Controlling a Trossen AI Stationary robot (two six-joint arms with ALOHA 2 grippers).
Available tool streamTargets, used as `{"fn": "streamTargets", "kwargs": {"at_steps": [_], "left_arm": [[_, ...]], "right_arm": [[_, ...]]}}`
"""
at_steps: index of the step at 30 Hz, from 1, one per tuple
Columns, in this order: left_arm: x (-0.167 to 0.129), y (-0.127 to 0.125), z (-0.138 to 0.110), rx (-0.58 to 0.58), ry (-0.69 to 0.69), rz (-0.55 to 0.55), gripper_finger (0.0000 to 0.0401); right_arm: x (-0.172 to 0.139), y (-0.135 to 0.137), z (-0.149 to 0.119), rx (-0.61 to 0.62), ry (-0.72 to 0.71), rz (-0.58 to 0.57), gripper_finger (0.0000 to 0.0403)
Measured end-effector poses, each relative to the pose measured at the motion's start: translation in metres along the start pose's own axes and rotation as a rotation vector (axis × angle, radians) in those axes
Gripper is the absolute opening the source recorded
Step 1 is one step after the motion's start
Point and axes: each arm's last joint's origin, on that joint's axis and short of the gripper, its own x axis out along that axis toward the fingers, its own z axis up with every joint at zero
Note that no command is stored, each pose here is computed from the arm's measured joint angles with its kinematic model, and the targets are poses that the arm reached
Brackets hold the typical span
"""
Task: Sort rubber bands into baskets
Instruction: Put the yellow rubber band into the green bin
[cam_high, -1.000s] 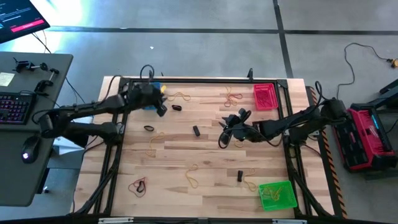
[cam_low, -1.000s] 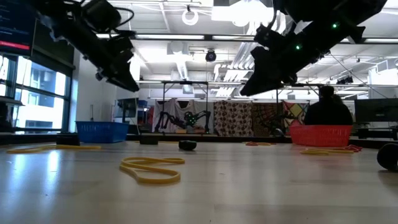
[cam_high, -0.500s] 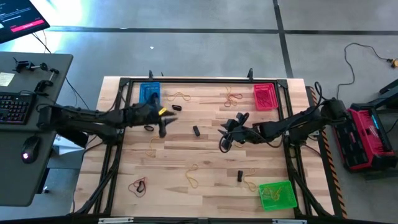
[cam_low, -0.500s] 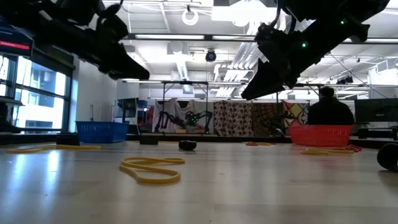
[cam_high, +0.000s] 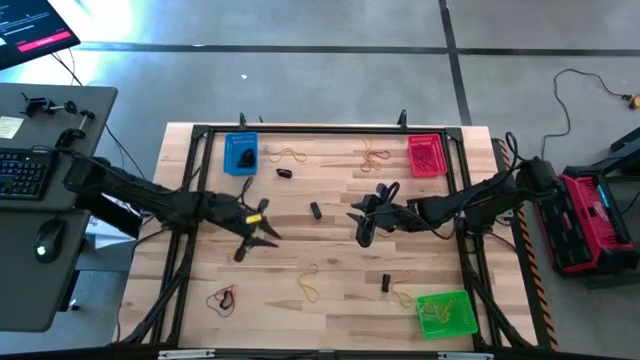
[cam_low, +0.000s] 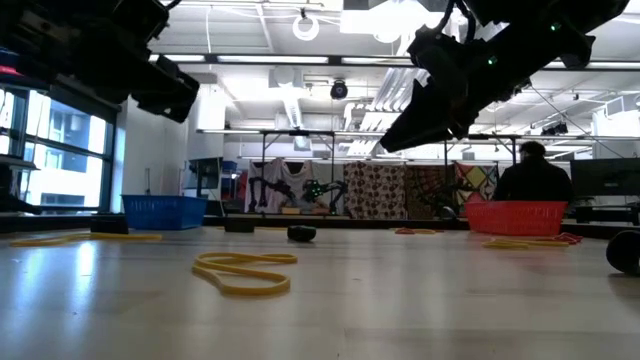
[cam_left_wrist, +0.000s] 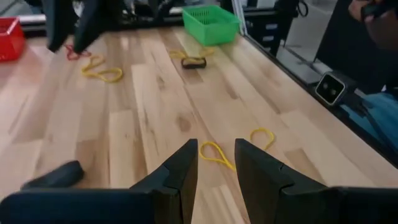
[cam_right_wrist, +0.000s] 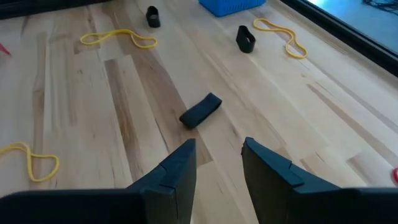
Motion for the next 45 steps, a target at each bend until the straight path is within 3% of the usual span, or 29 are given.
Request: {"fn": "streamTargets", "kwargs": {"at_steps": [10,19,30,45], "left_arm": [[0.043,-0.023,0.003,-0.015,0.133,-0.031,0.0115],[0.085,-0.035,0.003,0.007,0.243,0.042,0.0185],[0.111,-0.037,-0.016,-0.035,0.342,0.069,0.0256],[0.140,-0.047,-0.031,-0.011,0.411,0.036,0.0267]], "right_arm": [[0.000,0.000,0.001,0.011,-0.009,0.003,0.0119],[0.000,0.001,0.001,0.015,-0.014,0.004,0.0119],[0.000,0.001,0.002,0.045,-0.016,0.005,0.0119],[0.000,0.001,0.003,0.048,-0.025,0.008,0.0119]]}}
